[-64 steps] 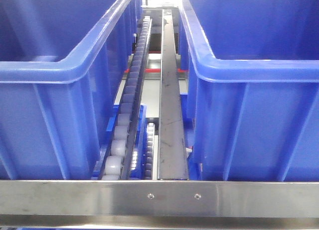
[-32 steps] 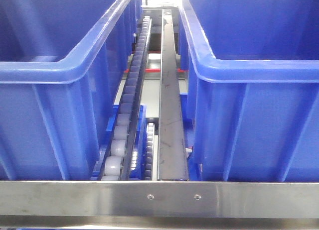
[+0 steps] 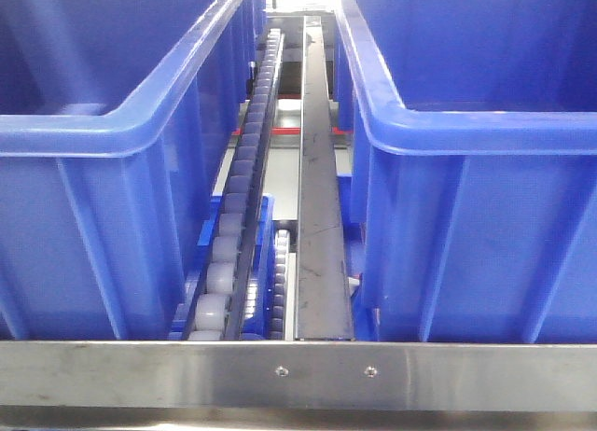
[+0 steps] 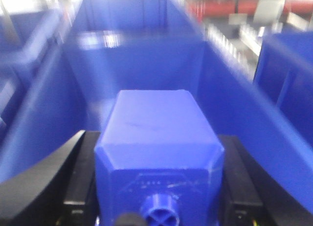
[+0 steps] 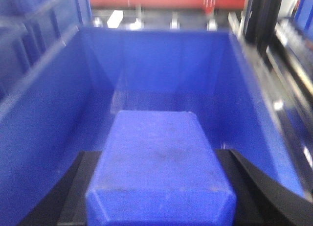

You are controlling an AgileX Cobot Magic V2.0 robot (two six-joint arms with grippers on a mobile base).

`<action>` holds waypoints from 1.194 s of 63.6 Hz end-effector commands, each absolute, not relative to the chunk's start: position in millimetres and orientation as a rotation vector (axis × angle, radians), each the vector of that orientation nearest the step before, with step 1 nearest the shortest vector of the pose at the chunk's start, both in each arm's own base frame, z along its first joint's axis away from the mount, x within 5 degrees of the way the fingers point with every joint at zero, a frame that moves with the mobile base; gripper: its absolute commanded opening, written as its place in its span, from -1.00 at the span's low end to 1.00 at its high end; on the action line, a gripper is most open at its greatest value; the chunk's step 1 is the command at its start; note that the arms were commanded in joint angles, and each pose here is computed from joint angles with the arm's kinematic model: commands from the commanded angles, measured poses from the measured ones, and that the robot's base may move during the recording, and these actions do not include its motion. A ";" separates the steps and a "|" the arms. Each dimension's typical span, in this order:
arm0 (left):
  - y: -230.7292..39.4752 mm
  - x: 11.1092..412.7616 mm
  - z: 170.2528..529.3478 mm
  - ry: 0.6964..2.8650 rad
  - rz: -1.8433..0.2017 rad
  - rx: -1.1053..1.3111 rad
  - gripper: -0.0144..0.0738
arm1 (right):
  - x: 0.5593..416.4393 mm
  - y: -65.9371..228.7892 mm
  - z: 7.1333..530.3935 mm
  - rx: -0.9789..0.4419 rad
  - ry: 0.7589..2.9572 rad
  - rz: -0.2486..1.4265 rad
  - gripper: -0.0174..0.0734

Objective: Pick and sort blue part to right shelf
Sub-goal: 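Lower both held blocks down into the two blue bins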

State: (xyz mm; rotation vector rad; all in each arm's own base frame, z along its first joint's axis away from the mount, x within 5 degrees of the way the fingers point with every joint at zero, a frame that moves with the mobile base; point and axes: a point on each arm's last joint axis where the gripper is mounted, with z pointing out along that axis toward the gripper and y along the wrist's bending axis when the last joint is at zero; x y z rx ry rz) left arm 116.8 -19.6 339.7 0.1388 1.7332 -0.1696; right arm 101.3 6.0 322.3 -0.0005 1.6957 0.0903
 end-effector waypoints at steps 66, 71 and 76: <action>-24.5 223.1 325.0 1.909 -0.172 0.047 0.28 | 184.4 8.4 307.0 -0.016 1.769 0.052 0.35; -24.6 223.0 324.9 1.911 -0.173 0.048 0.41 | 184.4 8.4 307.0 -0.016 1.769 0.052 0.46; -24.6 223.0 324.9 1.911 -0.173 0.048 0.66 | 184.3 8.4 306.6 -0.016 1.774 0.052 0.69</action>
